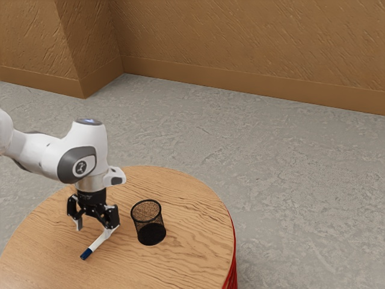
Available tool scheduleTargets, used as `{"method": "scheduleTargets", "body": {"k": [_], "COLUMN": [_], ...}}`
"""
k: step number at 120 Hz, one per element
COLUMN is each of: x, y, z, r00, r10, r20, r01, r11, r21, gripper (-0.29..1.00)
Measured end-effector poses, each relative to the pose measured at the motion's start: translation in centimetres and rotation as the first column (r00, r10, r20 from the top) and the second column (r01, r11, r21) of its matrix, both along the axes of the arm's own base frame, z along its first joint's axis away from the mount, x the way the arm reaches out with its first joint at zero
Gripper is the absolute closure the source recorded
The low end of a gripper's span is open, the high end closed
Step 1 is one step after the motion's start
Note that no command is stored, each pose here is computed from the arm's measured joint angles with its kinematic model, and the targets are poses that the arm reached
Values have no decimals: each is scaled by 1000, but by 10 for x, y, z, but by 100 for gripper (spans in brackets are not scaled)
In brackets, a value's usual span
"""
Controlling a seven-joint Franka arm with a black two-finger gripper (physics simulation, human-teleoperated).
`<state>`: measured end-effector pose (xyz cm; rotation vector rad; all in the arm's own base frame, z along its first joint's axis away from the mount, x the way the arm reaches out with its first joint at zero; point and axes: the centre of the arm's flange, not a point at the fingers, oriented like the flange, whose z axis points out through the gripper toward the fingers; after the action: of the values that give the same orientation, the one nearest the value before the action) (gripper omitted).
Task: Put the marker into the pen holder.
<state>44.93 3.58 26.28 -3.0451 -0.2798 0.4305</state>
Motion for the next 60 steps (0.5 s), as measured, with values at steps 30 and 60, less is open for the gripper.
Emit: {"method": "scheduleTargets", "body": {"k": [30, 60], "x": [17, 16], "y": [-5, 3], "z": [-12, -14], "r00": [997, 998], "r10": [-27, -5], "r20": [74, 60], "r01": [27, 8], "r11": [1000, 998], "r21": [-5, -55], "gripper": [1, 1]}}
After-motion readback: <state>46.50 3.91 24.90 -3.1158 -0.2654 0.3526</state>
